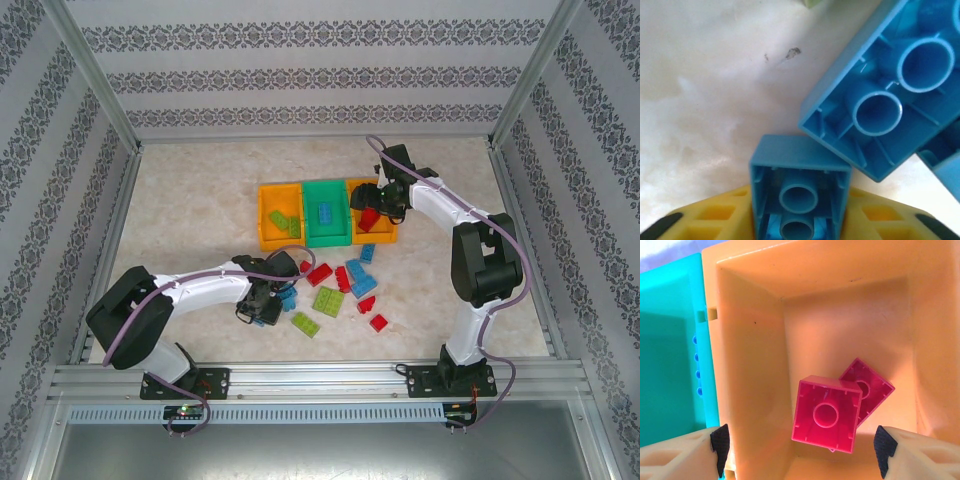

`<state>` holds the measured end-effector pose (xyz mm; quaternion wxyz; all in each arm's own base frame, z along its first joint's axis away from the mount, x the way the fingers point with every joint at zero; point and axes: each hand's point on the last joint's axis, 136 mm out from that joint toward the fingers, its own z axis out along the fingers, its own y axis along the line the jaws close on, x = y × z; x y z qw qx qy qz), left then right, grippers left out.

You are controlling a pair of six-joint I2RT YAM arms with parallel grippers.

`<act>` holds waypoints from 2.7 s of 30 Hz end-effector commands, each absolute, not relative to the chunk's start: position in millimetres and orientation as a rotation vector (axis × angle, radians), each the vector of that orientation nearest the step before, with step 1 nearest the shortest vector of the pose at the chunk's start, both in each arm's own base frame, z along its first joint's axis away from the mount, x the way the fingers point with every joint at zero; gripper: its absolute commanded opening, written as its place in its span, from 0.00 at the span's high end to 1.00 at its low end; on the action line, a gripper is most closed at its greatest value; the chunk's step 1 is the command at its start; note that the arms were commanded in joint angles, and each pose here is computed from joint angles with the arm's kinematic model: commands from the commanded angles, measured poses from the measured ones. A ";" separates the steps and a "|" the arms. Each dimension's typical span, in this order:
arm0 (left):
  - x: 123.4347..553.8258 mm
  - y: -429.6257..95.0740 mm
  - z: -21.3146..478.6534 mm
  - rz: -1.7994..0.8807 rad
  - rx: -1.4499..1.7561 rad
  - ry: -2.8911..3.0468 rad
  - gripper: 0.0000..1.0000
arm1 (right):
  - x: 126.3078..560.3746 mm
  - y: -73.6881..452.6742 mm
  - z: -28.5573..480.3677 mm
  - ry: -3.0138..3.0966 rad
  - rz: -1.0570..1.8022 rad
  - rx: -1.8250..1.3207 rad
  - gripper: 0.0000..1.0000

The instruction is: Sort the legos into containers by color

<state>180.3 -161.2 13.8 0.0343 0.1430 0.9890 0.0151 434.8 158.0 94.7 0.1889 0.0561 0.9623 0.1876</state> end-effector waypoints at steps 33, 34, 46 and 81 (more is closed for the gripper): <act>378.1 -268.8 145.5 -0.337 0.215 2.707 0.76 | 351.3 136.9 111.3 2.668 0.447 0.143 0.20; 387.6 -276.4 142.1 -0.360 0.221 2.716 0.76 | 341.9 138.8 108.0 2.679 0.446 0.136 0.21; 457.4 -302.3 111.2 -0.429 0.116 2.756 0.67 | 266.6 170.7 77.9 2.759 0.434 -0.125 0.30; 407.8 -264.7 155.9 -0.501 0.004 2.642 0.12 | 264.2 191.8 36.2 2.897 0.260 -0.479 0.59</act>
